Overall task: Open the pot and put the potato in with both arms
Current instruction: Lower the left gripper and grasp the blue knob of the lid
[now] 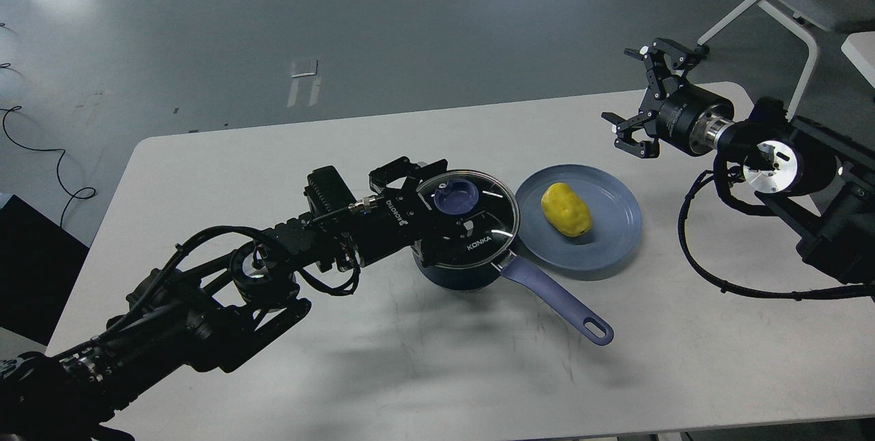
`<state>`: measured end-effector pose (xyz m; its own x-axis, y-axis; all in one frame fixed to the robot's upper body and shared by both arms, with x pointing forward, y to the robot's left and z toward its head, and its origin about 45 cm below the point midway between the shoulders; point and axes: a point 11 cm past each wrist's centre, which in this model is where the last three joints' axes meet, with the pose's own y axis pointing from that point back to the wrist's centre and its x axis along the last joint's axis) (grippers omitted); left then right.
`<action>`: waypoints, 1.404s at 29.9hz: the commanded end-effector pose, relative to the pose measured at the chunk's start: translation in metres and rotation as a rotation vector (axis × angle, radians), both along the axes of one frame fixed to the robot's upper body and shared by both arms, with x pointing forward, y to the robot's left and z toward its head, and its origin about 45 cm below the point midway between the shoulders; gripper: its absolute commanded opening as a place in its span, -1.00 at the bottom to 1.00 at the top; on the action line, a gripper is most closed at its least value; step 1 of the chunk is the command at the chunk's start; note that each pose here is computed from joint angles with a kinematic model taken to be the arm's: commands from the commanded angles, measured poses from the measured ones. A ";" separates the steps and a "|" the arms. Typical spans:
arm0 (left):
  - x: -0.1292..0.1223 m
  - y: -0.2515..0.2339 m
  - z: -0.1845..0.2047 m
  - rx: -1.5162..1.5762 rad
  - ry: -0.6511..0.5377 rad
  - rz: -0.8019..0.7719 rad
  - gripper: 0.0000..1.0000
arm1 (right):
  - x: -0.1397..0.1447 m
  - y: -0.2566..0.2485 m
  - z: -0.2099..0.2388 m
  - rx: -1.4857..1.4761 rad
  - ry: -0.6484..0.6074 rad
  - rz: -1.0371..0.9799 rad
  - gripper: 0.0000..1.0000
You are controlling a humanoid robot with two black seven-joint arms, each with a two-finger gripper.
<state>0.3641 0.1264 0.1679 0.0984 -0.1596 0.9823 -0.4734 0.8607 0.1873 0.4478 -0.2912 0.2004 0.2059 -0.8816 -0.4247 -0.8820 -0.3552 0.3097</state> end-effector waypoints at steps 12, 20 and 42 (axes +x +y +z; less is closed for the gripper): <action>0.002 -0.002 -0.008 0.010 0.013 0.011 0.96 | -0.003 -0.006 -0.008 -0.006 0.019 -0.013 1.00; 0.002 -0.002 -0.010 0.011 0.017 0.013 0.96 | -0.003 -0.006 -0.007 -0.006 0.017 -0.016 1.00; 0.005 -0.001 -0.021 0.025 0.037 0.042 0.25 | -0.004 -0.011 -0.012 -0.017 0.028 -0.025 1.00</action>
